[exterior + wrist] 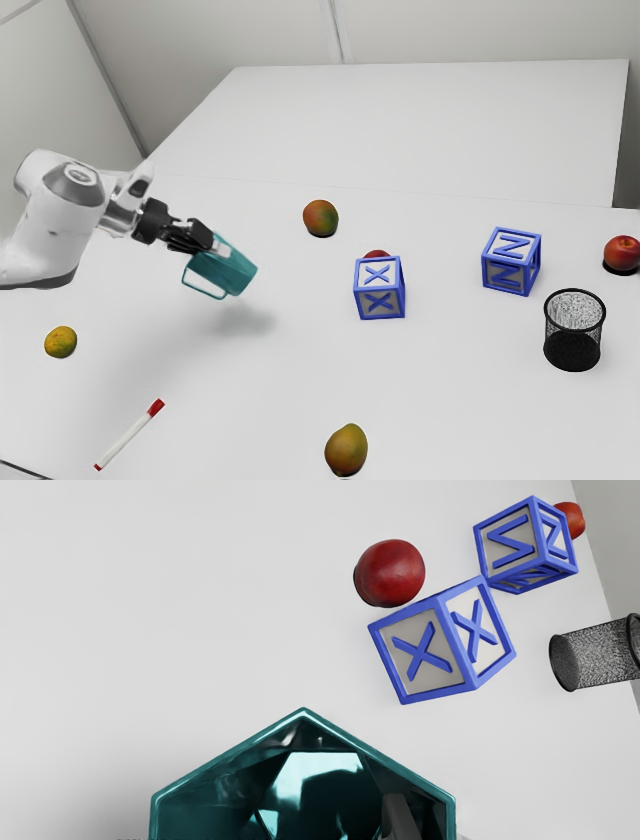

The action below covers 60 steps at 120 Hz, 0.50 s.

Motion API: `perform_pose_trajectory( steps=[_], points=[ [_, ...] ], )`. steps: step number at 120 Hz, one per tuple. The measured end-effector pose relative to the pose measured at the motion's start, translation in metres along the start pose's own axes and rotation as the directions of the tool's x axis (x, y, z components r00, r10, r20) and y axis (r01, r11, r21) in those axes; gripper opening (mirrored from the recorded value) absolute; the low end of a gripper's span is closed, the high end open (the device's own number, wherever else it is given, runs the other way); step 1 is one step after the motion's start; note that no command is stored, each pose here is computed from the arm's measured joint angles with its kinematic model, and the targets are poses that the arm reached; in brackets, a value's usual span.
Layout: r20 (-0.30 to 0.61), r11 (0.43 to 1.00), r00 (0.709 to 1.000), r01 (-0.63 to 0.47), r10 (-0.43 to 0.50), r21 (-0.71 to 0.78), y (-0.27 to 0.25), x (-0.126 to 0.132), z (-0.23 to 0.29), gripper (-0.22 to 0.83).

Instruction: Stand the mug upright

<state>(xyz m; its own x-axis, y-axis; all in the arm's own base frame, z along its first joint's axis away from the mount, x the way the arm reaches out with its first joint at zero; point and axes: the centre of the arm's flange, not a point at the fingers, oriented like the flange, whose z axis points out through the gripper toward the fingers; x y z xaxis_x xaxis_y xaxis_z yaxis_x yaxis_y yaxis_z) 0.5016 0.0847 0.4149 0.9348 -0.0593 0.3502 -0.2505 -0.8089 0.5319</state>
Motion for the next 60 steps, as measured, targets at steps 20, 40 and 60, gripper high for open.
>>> perform_pose_trajectory(
  steps=[20, 40, 60],
  points=[
    [0.304, 0.893, 0.922, -0.331, 0.238, 0.305, 0.033, 0.037, 0.019, -0.16],
    [0.363, 0.817, 0.902, -0.385, 0.234, 0.430, 0.033, 0.022, 0.063, -0.16],
    [0.281, 0.819, 0.947, -0.283, 0.156, 0.499, 0.022, 0.004, 0.076, -0.15]
  ],
)
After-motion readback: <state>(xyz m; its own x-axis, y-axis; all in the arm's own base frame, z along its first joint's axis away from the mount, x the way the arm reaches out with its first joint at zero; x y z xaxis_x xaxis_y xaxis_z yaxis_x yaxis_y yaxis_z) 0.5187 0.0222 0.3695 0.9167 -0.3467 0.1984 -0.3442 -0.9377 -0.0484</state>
